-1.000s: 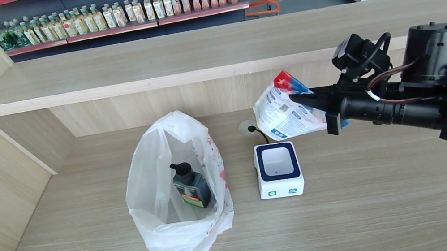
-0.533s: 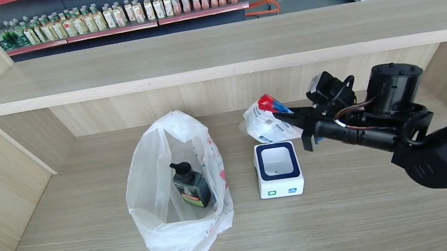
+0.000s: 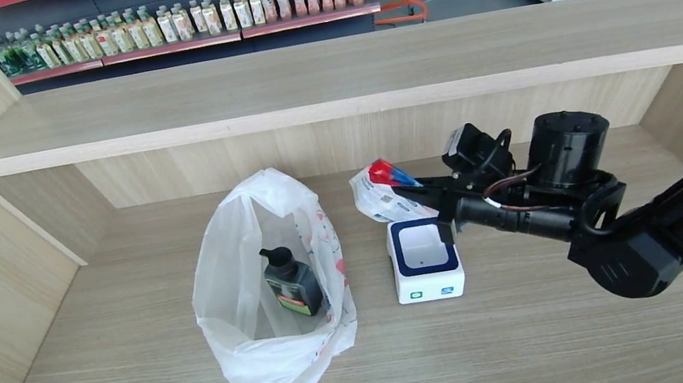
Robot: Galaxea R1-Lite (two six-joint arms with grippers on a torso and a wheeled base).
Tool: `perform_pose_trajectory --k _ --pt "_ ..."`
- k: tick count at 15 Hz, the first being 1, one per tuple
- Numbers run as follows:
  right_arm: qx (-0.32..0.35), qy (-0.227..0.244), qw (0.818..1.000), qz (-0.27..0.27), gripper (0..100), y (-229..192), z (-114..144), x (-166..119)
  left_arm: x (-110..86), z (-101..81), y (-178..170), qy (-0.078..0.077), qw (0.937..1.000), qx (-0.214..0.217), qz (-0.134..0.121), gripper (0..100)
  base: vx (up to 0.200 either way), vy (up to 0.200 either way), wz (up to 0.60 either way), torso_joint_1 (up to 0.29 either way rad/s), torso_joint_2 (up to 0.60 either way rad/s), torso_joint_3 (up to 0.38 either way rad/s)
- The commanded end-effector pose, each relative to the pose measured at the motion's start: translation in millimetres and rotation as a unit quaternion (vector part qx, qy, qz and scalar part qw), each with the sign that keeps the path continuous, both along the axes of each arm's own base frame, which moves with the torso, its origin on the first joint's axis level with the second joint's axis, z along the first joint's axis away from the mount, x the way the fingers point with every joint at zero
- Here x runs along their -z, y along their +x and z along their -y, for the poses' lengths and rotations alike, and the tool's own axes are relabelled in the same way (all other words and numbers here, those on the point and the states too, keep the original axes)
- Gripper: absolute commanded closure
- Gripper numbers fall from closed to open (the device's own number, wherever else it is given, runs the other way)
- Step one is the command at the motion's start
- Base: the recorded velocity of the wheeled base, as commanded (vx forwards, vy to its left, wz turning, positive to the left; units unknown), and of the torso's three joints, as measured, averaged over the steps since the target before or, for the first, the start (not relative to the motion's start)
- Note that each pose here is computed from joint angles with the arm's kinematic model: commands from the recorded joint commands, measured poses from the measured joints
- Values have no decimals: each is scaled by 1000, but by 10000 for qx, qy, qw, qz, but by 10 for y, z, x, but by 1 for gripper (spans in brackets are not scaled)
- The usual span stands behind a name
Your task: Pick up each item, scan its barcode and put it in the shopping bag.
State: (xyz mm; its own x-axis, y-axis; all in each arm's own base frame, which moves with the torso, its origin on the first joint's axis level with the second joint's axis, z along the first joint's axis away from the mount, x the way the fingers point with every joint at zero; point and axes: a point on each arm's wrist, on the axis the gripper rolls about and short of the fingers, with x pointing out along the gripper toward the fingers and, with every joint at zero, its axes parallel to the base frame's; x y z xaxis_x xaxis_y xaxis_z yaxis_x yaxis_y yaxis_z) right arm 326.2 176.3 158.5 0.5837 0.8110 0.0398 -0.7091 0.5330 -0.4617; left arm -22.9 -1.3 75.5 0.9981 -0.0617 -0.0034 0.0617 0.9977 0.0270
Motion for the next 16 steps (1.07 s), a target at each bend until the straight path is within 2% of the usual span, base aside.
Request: perform_pose_trajectory --k 1,6,10,16 --pt "-77 67 9999 78 100 -81 -18 -96 0 0 0 2 10000 -2 2 0 0 0 0 0 0 0" --pt "-131 61 9999 64 100 -216 5 -127 0 0 0 2 10000 -2 2 0 0 0 0 0 0 0" --pt "16 -64 9999 -136 100 -290 157 -23 0 0 0 2 10000 -2 2 0 0 0 0 0 0 0" --pt "-43 84 9999 -85 100 -427 186 -222 4 0 2 2 10000 -2 -14 0 0 0 0 0 0 0"
